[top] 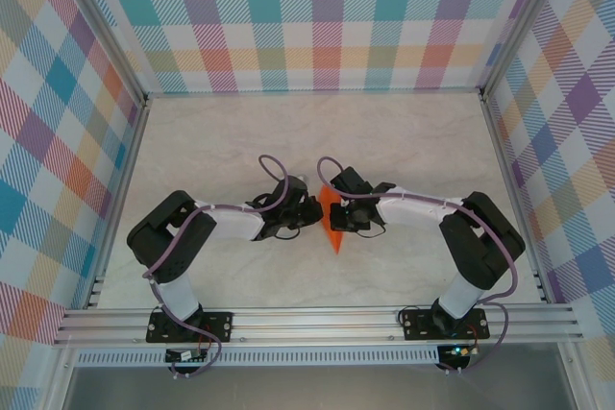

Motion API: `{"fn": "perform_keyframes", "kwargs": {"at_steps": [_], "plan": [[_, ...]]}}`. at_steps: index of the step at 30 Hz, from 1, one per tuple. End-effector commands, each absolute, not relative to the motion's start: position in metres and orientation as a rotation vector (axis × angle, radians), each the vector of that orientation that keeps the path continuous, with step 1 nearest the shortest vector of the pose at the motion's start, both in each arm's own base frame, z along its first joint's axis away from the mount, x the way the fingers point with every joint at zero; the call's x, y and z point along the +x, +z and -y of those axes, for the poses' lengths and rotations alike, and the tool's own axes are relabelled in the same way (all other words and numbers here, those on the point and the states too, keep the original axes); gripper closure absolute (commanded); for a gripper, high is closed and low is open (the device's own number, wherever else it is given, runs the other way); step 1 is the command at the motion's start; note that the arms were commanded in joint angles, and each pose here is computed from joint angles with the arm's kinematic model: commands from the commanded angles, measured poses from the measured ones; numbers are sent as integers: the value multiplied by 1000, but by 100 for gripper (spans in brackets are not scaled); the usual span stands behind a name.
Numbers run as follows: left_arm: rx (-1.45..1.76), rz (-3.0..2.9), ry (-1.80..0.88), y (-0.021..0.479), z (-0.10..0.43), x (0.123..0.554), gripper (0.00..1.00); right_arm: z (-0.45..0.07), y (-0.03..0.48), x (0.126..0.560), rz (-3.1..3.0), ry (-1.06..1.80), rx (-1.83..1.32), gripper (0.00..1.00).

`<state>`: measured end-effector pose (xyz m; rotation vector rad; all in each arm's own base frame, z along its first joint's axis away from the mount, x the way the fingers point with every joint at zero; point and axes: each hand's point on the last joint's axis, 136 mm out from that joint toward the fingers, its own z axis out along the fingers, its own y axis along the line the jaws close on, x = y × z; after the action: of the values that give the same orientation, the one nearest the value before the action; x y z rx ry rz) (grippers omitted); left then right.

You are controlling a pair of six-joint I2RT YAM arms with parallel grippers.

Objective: Fold a paper plane with a square sheet of paper (pick it up from the middle)
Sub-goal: Move the paper plane to the top-center of the table.

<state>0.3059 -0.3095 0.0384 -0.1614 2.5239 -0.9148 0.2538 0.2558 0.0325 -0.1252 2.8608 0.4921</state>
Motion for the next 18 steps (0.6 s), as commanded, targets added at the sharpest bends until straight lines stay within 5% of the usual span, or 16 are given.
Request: {"fn": "perform_keyframes", "kwargs": {"at_steps": [1,8,18], "plan": [[-225,-2512,-827,47,285,310,81,-250,41,258,-2845,372,-140,92],[-446,-2515,-355,52,207,309,61,-249,45,264,-2819,146,-198,93],[-517,-2519,-183,55,175,297,58,-257,31,268,-2824,-57,-262,88]]}}
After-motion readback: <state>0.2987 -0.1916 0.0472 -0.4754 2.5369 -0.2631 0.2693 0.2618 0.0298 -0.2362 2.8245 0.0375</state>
